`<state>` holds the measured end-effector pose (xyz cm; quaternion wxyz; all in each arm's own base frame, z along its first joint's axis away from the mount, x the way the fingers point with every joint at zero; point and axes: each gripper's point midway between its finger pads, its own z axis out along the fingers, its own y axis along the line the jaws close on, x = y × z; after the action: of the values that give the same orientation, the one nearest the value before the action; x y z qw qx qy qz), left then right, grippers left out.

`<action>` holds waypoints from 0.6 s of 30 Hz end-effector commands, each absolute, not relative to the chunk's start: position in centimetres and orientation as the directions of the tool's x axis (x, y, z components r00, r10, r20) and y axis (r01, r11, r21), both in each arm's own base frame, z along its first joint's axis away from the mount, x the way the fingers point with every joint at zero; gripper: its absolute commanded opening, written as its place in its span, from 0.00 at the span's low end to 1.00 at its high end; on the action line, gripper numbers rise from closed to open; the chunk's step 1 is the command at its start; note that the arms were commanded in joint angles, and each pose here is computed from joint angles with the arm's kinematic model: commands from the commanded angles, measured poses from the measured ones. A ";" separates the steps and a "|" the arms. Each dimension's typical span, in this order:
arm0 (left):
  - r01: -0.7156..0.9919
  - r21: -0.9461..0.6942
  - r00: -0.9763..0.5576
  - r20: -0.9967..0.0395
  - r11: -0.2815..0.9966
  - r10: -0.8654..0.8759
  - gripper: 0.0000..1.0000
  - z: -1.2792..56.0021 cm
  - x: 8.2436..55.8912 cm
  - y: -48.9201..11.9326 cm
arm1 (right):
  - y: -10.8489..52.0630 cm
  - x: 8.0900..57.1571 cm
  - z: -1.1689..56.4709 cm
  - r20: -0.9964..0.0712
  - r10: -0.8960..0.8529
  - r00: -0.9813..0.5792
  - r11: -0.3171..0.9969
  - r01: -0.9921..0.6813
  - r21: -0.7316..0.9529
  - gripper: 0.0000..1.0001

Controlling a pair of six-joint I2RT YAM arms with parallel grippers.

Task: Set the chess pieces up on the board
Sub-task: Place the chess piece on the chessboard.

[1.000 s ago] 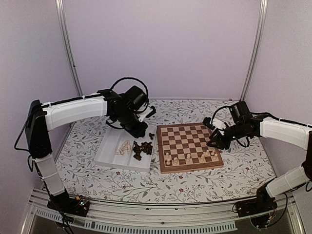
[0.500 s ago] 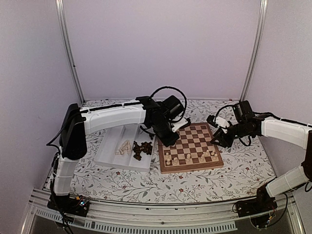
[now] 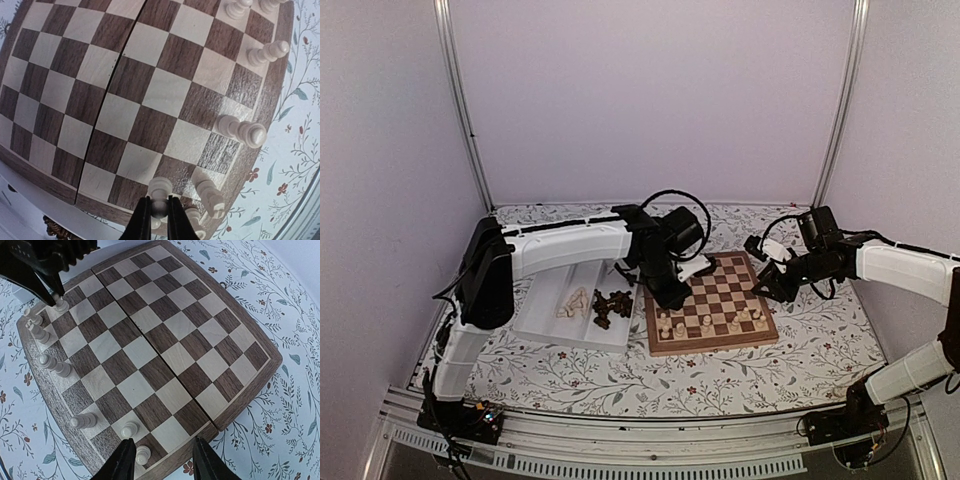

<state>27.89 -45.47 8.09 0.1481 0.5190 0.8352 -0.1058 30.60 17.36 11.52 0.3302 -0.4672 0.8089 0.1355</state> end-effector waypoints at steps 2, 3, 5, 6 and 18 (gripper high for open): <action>0.919 -0.048 -0.386 -0.314 0.391 0.867 0.11 7.0 26.1 -46.0 | 17.1 30.7 11.8 -0.669 -0.660 -0.342 0.538 -0.837 -0.103 0.42; 0.919 -0.049 -0.386 -0.310 0.391 0.869 0.11 6.9 26.0 -45.9 | 17.1 30.7 11.8 -0.669 -0.660 -0.341 0.538 -0.837 -0.104 0.41; 0.920 -0.048 -0.384 -0.308 0.389 0.870 0.11 6.8 25.9 -45.9 | 17.1 30.7 11.8 -0.670 -0.659 -0.342 0.538 -0.837 -0.103 0.42; 0.920 -0.049 -0.385 -0.306 0.389 0.871 0.11 6.7 25.9 -46.0 | 17.1 30.7 11.8 -0.669 -0.660 -0.342 0.537 -0.837 -0.102 0.41; 0.923 -0.073 -0.382 -0.290 0.378 0.877 0.13 5.7 25.2 -46.3 | 17.1 30.6 11.7 -0.669 -0.659 -0.343 0.535 -0.839 -0.097 0.41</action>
<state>26.26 -45.68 6.03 0.1125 0.5338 0.8311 -0.1081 30.59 17.36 11.51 0.3302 -0.4672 0.8089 0.1355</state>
